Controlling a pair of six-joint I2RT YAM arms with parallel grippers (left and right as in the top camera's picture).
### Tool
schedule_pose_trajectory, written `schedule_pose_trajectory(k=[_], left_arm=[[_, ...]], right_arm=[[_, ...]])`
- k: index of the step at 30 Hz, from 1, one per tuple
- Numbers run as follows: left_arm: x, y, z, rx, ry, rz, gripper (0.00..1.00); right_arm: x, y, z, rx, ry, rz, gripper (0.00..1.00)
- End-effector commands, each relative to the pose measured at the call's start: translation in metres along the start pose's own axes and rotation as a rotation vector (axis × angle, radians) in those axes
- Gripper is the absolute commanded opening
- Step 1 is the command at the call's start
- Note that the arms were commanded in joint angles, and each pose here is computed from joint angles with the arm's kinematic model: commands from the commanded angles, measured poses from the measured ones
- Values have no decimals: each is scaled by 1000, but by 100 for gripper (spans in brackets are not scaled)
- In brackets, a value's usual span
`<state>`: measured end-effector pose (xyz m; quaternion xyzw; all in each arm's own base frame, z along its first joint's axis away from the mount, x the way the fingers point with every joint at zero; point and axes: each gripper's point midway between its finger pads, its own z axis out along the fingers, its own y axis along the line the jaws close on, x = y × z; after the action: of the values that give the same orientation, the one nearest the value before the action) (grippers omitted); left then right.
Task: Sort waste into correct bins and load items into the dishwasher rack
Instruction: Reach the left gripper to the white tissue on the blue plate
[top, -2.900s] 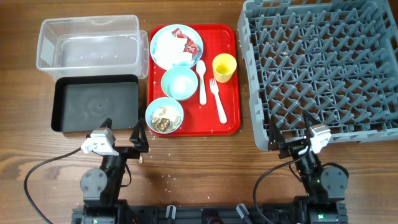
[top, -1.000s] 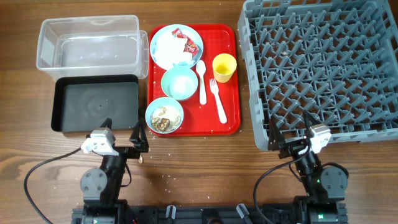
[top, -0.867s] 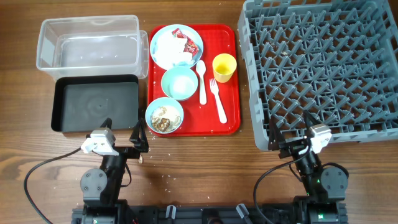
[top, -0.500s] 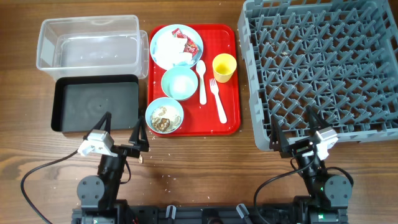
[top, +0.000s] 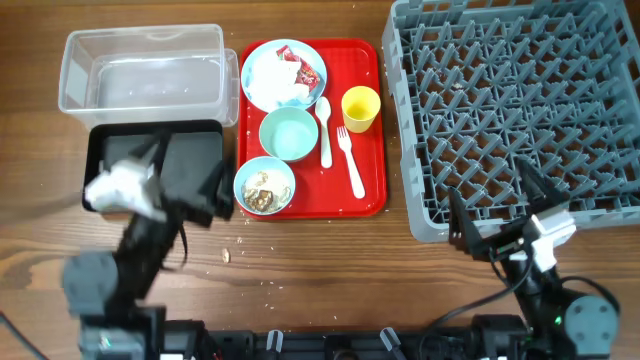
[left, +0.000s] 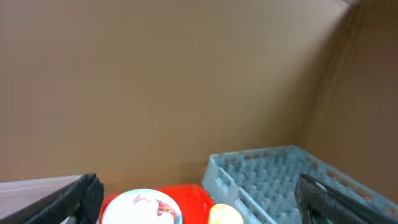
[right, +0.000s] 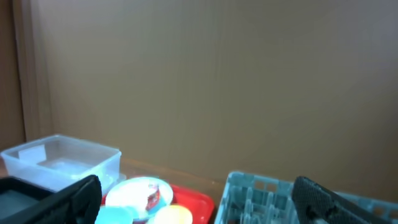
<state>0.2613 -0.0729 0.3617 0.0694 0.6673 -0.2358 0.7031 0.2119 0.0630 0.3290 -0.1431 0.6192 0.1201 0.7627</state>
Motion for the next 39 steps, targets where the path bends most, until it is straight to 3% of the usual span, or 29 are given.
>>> schedule_pose_trajectory(k=[1,7,12,16,21,26,30,35,39], left_arm=[[-24,1,49,56,130,-18,100],[-16,11,132,84,407,46,100],[17,28,196,58,622,103,100],[76,48,237,103,783,147,100],[156,66,247,180,943,225,100],[198,73,252,187,1011,185,100],[206,72,255,201,1017,179,100],[222,85,269,169,1000,210,100],[258,97,274,156,1038,207,100]], right_arm=[[-19,-2,15,-23,61,-36,100],[-7,-15,48,-40,323,2,100],[14,-24,70,-61,571,68,100],[37,-30,84,-93,760,106,100],[81,-28,94,-116,898,226,100],[114,-30,100,-96,993,325,100],[132,-33,107,-98,1032,343,100],[142,-34,108,-99,1055,353,100],[142,-33,108,-98,1056,354,100]])
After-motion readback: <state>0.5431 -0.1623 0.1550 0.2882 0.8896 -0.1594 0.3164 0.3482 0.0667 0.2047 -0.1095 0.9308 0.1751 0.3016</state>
